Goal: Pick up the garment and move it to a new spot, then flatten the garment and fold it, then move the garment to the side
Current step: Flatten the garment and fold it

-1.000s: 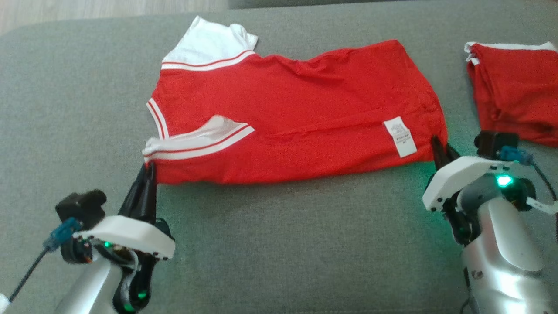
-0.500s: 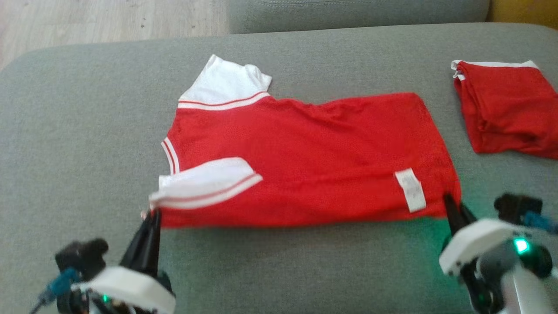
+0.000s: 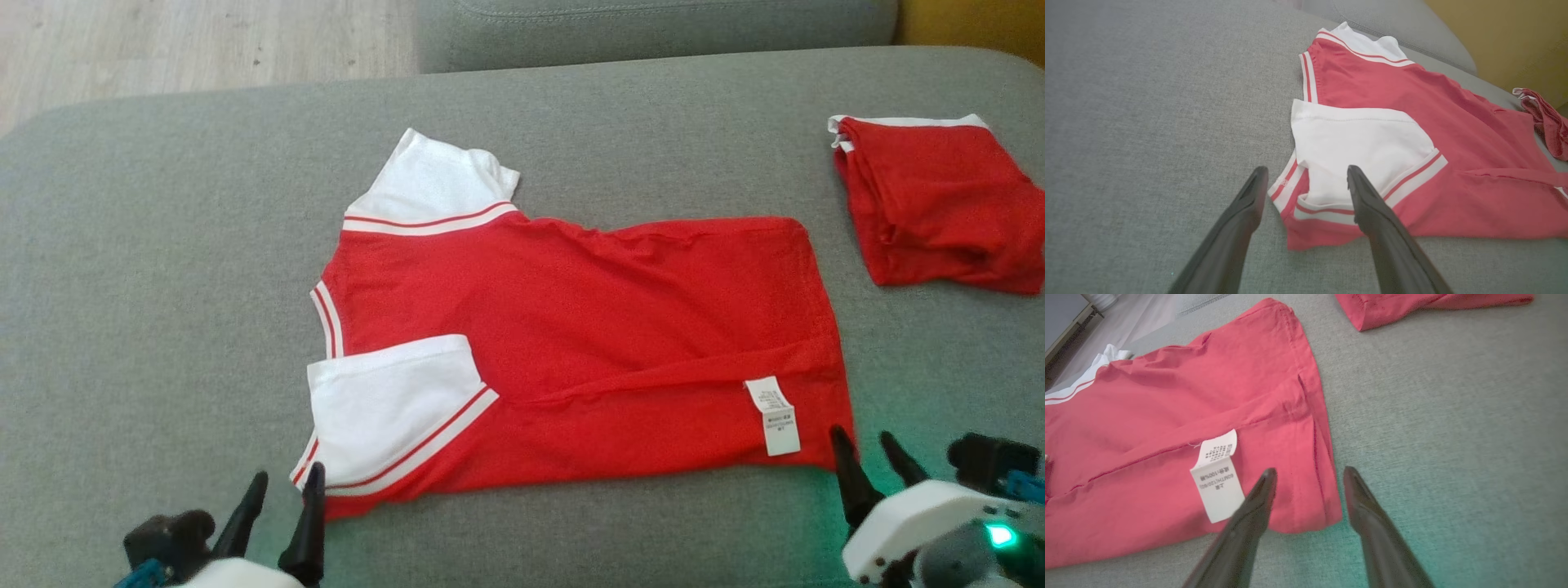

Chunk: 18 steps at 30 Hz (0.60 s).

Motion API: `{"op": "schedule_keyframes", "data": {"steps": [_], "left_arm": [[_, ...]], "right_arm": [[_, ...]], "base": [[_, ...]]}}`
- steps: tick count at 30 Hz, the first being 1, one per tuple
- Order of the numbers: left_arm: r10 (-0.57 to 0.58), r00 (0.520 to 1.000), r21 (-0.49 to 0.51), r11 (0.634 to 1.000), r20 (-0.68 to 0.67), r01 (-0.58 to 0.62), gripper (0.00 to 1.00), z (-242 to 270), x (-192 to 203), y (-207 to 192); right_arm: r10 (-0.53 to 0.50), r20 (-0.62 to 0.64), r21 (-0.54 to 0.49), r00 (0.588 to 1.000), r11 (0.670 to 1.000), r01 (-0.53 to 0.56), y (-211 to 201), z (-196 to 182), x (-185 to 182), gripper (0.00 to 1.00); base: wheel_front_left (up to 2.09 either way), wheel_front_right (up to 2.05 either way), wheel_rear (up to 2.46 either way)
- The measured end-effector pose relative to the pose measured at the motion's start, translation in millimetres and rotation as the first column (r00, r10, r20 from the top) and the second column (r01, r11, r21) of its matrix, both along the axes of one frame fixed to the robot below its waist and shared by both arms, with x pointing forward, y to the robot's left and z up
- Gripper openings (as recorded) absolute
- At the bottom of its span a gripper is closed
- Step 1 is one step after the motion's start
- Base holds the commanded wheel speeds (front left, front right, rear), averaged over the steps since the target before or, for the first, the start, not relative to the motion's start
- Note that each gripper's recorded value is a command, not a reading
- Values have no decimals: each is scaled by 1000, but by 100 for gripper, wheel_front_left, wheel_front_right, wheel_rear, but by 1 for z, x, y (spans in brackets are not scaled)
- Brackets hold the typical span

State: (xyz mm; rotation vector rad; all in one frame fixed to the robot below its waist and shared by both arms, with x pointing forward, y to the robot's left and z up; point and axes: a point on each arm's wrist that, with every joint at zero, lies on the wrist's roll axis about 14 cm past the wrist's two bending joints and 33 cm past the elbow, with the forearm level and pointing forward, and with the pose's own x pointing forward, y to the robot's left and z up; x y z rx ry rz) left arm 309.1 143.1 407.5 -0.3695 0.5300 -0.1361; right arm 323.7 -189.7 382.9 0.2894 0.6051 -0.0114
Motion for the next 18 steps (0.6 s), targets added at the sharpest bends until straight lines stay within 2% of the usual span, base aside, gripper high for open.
{"op": "schedule_keyframes", "data": {"steps": [7,11,18], "left_arm": [[-71,992,104,993,108,60,100,30,30,13],[-164,960,203,972,228,118,100,75,81,17],[-316,871,349,919,377,182,100,162,182,4]], "right_arm": [[-50,114,-60,992,997,57,-23,30,3,100],[-41,184,-85,982,995,57,-24,49,22,100],[36,290,-128,956,992,2,-8,82,76,100]], "base": [[0,0,0],[0,0,0],[0,0,0]]}}
